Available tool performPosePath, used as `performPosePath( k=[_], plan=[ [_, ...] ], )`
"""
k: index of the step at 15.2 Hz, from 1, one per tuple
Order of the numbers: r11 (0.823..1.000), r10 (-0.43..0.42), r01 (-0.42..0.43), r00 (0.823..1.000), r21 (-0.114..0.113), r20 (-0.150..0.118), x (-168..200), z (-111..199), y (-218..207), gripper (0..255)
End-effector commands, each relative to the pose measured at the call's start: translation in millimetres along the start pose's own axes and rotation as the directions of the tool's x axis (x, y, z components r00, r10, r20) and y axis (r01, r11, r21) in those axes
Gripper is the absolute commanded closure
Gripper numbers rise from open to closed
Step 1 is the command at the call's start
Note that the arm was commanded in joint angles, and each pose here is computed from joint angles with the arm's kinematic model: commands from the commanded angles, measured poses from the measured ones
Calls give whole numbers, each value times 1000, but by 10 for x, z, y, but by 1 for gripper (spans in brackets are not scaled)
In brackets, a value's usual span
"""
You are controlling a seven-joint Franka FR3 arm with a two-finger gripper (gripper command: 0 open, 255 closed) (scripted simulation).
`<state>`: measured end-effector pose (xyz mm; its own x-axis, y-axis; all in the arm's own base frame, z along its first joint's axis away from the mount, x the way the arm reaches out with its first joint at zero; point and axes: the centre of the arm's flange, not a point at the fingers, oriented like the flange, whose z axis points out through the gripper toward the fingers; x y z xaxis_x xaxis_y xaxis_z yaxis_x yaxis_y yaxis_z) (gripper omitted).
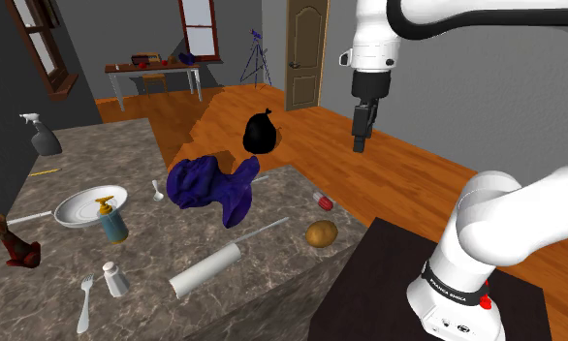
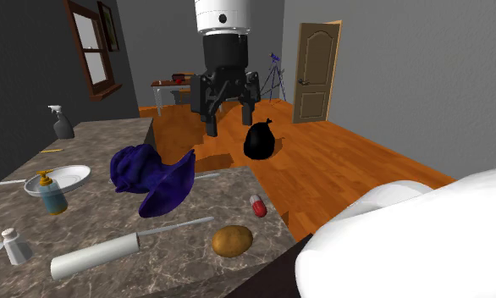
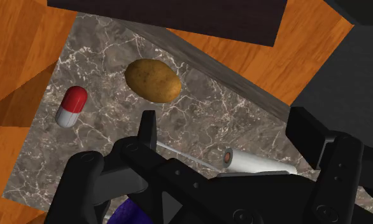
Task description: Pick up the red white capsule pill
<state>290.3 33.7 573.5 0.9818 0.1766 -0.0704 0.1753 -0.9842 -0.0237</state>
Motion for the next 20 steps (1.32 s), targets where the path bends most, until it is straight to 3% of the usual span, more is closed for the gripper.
performPosePath(
  k=[1,10,20],
  plan=[
    [1000,0,0,1000,0,0,0,0,0,0],
    [994,109,-109,994,17,-15,486,872,648,0],
    [973,229,-228,973,38,-28,956,1846,1410,0]
  ],
)
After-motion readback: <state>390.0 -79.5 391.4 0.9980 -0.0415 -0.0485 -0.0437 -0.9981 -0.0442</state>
